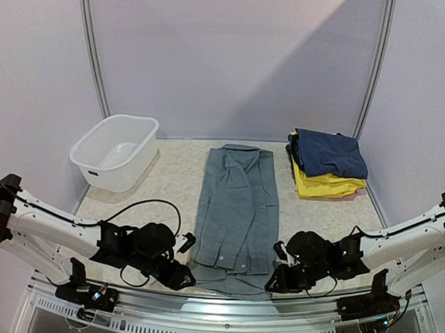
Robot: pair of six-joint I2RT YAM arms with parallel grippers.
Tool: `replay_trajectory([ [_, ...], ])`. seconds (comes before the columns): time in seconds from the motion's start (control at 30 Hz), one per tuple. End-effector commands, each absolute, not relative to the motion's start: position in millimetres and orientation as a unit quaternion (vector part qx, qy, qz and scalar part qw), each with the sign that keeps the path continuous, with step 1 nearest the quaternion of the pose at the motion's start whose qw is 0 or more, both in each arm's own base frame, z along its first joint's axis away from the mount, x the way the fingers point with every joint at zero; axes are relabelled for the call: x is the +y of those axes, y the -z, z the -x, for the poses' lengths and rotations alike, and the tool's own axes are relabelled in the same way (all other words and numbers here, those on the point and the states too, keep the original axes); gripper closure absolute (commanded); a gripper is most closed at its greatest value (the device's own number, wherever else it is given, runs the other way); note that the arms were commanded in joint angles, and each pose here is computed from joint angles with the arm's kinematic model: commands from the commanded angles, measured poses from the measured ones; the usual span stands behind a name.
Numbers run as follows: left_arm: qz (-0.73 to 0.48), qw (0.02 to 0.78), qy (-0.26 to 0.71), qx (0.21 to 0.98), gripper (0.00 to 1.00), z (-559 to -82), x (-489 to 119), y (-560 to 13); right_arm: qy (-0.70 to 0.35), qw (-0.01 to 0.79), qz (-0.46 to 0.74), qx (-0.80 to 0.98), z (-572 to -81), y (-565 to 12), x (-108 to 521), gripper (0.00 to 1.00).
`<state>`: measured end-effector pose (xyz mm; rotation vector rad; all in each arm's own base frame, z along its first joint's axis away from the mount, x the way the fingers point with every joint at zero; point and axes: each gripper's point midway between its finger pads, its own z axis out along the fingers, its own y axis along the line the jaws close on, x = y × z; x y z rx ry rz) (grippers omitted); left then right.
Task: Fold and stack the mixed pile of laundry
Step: Pick up the rectangle-folded shirt from the center of the board.
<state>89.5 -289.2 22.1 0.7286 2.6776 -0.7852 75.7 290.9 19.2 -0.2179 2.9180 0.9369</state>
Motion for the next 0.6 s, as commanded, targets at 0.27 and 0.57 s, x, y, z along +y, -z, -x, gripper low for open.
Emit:
replay_trajectory([
  [0.27,-0.242,0.125,0.267,0.924,0.98,-91.2,-301.7,-12.5,-0.256,0.025,0.072,0.964,-69.5,5.6,271.1,1.00],
  [0.57,-0.251,0.173,0.251,0.919,1.00,-107.7,-303.3,-53.5,-0.245,0.098,0.079,0.961,-97.3,-39.3,279.7,1.00],
])
